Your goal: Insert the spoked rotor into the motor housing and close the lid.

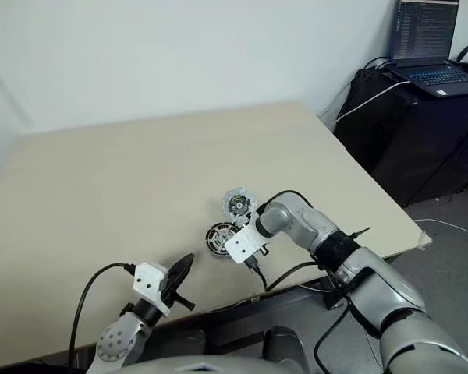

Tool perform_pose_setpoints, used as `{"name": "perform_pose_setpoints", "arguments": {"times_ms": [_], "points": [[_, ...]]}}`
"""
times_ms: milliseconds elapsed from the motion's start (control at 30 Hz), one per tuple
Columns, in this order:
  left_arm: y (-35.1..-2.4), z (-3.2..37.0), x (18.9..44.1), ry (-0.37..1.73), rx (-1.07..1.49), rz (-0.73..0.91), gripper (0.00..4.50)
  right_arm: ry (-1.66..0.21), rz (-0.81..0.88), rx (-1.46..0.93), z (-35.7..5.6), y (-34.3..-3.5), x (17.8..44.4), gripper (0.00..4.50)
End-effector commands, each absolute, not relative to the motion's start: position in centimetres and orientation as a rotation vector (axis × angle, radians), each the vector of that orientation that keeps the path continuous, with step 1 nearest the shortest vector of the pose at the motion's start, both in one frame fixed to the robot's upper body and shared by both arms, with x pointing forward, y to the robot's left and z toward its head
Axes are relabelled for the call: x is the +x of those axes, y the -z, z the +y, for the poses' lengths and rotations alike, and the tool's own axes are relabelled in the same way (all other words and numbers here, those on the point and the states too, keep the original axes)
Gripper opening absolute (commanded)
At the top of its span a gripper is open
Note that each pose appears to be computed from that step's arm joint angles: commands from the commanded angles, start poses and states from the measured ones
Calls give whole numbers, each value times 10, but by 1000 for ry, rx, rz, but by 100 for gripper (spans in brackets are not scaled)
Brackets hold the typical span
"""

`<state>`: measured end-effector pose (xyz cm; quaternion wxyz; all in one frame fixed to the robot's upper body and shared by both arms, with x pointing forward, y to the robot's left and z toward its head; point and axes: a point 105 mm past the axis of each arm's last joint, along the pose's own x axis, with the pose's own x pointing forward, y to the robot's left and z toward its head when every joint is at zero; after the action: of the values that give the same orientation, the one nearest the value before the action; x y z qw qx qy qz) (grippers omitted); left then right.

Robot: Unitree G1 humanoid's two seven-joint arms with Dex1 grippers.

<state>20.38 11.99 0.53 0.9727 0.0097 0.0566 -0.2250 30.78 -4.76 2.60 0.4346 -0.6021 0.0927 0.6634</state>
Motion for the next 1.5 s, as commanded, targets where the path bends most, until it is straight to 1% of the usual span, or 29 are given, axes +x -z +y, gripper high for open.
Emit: {"name": "perform_pose_setpoints", "arguments": {"times_ms": [33, 133, 233, 300, 467, 633, 700, 900, 1000, 1200, 1500], "points": [[-23, 115, 206, 474, 21, 44, 0, -1630, 194, -1521, -45, -36, 316, 200], [-22, 115, 206, 475, 20, 46, 0, -1631, 202, -1516, -46, -34, 316, 139], [-22, 116, 207, 475, 20, 47, 0, -1628, 202, -1509, -46, -33, 316, 41], [-22, 116, 207, 475, 20, 47, 0, -1627, 202, -1508, -47, -33, 315, 12], [-21, 116, 208, 478, 21, 50, 0, -1615, 190, -1496, -47, -33, 316, 12], [-20, 114, 209, 480, 17, 54, 0, -1603, 180, -1410, -45, -46, 313, 12], [-19, 114, 208, 480, 16, 56, 0, -1627, 194, -1365, -45, -51, 307, 12], [-19, 114, 210, 479, 11, 59, 0, -1763, 302, -1198, -52, -58, 270, 12], [-19, 114, 211, 483, 12, 55, 0, -1781, 349, -1100, -50, -58, 258, 12], [-17, 115, 211, 492, 22, 55, 0, -1658, 385, -940, -31, -52, 263, 12], [-15, 117, 208, 490, 25, 61, 0, -1632, 424, -942, -22, -36, 264, 12]]}}
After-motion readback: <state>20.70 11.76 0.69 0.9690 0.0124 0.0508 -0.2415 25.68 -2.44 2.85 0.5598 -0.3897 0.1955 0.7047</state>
